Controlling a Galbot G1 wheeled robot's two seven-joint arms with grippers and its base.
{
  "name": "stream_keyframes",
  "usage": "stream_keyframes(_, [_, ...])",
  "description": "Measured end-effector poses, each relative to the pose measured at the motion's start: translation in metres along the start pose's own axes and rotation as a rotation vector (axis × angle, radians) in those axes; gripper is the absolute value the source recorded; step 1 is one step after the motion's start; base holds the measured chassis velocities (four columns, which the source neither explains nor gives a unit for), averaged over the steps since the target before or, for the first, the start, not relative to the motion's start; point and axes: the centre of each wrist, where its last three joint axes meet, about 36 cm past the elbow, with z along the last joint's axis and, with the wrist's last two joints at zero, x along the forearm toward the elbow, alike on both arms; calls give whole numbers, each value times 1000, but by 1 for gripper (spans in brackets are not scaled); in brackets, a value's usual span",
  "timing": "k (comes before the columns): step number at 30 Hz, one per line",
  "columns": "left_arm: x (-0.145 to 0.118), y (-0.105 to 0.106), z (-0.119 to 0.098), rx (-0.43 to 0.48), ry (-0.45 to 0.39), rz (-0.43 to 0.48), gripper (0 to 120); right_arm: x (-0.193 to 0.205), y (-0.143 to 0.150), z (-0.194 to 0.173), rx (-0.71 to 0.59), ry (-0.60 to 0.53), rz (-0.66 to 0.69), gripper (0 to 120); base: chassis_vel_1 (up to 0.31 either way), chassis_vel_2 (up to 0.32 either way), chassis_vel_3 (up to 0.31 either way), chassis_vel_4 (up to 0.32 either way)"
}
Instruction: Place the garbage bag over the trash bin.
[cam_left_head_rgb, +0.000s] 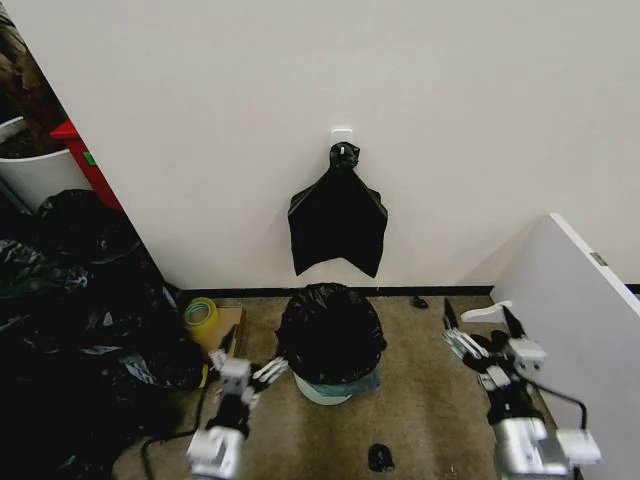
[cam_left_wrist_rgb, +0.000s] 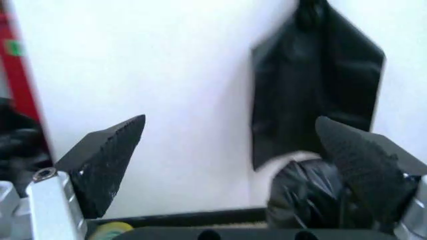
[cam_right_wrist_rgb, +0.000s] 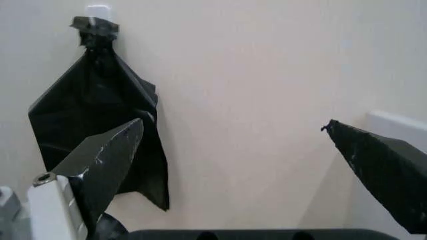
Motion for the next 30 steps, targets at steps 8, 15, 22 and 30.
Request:
stream_keyframes(8, [54,10,-6,13,-121,-109,100,37,16,34,125,-82,-27,100,0,0,0,0])
stream_keyframes(15, [67,-4,-14,47,-84,-122,100,42,22,38,135,-97,-31,100,0,0,0,0])
stream_keyframes(22, [60,-9,-16,40,-100,-101,100,45,23,42,141,-71,-33,100,0,0,0,0])
stream_keyframes(30, [56,-9,-14,27,-97,-93,100,45,23,45,131,-46,-16,100,0,0,0,0])
